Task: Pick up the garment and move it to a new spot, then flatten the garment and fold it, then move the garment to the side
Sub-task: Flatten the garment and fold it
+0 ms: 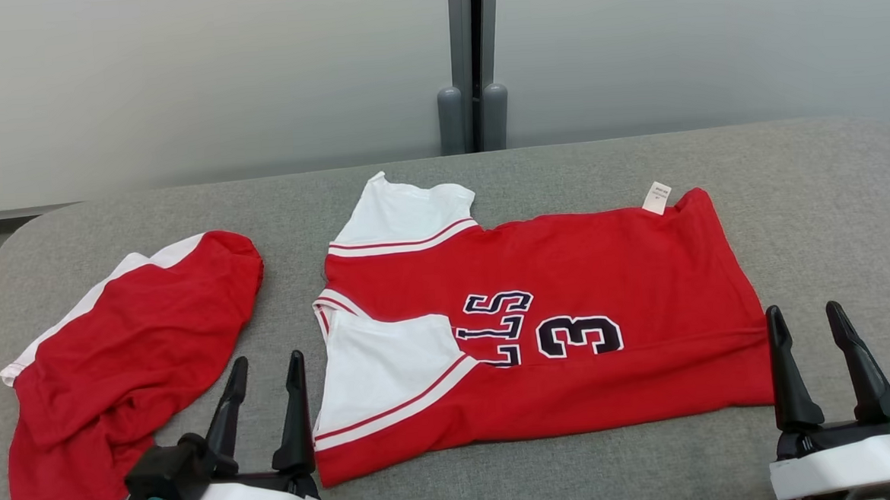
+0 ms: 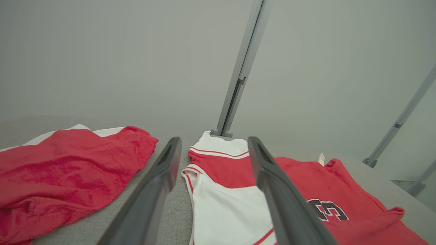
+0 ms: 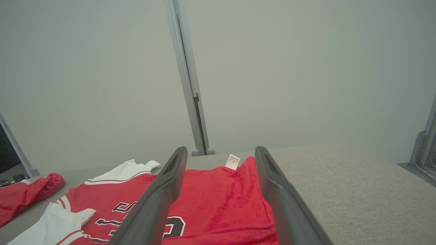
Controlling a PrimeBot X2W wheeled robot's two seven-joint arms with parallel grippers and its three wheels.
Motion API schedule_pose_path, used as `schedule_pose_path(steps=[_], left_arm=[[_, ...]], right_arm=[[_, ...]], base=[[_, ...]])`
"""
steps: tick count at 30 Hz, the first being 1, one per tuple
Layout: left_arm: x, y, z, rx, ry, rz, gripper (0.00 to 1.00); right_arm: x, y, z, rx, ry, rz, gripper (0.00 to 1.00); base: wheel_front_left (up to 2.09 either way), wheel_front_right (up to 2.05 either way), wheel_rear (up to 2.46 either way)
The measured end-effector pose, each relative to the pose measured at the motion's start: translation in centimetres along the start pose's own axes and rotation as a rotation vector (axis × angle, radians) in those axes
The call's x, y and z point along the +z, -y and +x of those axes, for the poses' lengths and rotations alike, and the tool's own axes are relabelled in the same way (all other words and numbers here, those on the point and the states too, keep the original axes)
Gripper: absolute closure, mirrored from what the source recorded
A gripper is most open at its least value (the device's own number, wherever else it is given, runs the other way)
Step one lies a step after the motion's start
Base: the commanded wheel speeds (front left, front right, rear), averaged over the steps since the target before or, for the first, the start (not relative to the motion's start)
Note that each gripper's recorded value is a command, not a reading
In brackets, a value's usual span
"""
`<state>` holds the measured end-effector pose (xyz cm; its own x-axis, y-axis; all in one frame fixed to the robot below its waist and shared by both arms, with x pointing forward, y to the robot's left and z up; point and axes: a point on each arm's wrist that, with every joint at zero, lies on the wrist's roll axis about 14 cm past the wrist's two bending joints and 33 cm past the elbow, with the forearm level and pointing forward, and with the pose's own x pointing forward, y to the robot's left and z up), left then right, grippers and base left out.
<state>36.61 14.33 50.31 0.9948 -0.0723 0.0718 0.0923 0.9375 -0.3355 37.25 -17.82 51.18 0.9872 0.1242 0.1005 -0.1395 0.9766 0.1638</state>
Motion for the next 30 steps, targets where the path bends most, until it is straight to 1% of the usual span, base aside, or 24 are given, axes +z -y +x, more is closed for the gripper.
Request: schedule_pose_path(steps=[4,6,13,17,22,26,27,28,29,30], left_arm=[[-1.3,0.7,-0.2,-0.004,-0.041,-0.012,0.0],[-3.2,0.6,-0.7,0.005,-0.102,0.001,0.0],[-9.5,-0.2,-1.9,0.036,-0.316,0.079,0.0],[-12.0,-1.7,-2.4,0.086,-0.412,0.126,0.0],[-14.0,-2.6,-2.3,0.117,-0.489,0.149,0.0],[-15.0,-2.4,-1.9,0.101,-0.529,0.146,0.0],[-15.2,-2.1,-1.8,0.087,-0.539,0.146,0.55],[-15.3,-2.0,-1.6,0.078,-0.544,0.145,0.87],[-15.3,-1.8,-1.5,0.066,-0.547,0.143,1.0],[-15.3,-1.7,-1.3,0.062,-0.547,0.141,1.0]], right_arm=[[0.4,0.2,-0.5,-0.018,0.013,0.003,0.0],[0.4,0.4,-0.6,-0.022,0.015,0.003,0.0],[0.6,1.9,-1.0,-0.068,0.018,-0.011,0.0],[0.4,2.3,-1.3,-0.086,0.011,-0.008,0.0],[0.2,3.1,-1.5,-0.114,0.005,-0.007,0.0],[0.0,3.8,-1.6,-0.137,0.0,-0.006,0.0],[-0.2,3.9,-1.6,-0.143,-0.005,-0.005,0.0],[-0.6,4.0,-1.7,-0.148,-0.018,-0.003,0.0],[-1.1,4.3,-1.8,-0.156,-0.034,-0.001,0.0],[-1.6,4.4,-1.9,-0.162,-0.051,0.001,0.0]], base=[[0.0,0.0,0.0],[0.0,0.0,0.0],[0.0,0.0,0.0],[0.0,0.0,0.0],[0.0,0.0,0.0],[0.0,0.0,0.0],[0.0,0.0,0.0],[0.0,0.0,0.0],[0.0,0.0,0.0],[0.0,0.0,0.0]])
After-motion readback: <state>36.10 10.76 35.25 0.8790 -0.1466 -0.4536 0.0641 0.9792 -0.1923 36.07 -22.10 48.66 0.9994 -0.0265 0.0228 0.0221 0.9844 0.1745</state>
